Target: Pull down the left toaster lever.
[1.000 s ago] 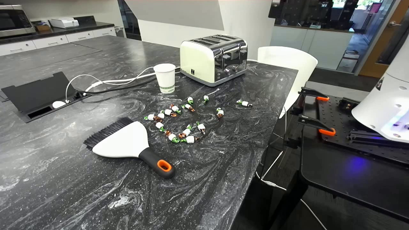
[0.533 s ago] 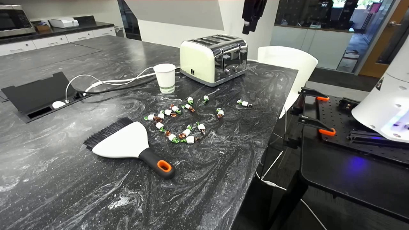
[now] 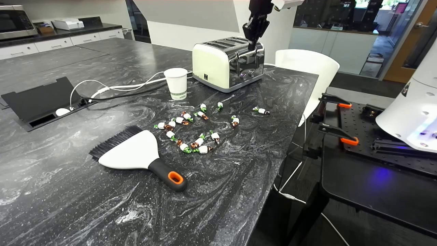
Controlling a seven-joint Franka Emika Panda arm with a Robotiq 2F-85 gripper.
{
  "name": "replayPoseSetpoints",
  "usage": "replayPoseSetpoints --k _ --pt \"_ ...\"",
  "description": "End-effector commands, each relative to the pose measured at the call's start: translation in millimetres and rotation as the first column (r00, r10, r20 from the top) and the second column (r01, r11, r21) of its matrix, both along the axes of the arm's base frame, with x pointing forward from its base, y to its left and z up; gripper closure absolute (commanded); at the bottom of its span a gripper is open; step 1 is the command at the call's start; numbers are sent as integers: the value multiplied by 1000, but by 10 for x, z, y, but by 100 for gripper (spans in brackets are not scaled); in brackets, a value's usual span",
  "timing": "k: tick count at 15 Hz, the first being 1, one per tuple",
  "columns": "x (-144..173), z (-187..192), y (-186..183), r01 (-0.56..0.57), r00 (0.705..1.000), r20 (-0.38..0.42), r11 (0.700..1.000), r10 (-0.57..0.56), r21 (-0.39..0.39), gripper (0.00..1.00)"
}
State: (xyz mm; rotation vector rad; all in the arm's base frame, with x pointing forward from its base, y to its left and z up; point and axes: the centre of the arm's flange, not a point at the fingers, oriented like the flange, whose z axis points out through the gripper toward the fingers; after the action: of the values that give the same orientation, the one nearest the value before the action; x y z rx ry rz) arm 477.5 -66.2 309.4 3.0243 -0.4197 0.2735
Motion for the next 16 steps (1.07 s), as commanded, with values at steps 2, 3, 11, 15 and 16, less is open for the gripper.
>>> replayPoseSetpoints --k 2,3,11,15,16 --pt "168 -225 -43 81 996 32 995 -79 -59 100" --pt "173 -268 -46 93 995 33 993 -91 -71 100" --pt "174 -485 -58 194 979 69 979 -190 -61 100" --pt "189 -543 -58 222 971 103 974 -217 -36 100" --pt "193 -563 -63 236 966 114 971 -231 -33 100"
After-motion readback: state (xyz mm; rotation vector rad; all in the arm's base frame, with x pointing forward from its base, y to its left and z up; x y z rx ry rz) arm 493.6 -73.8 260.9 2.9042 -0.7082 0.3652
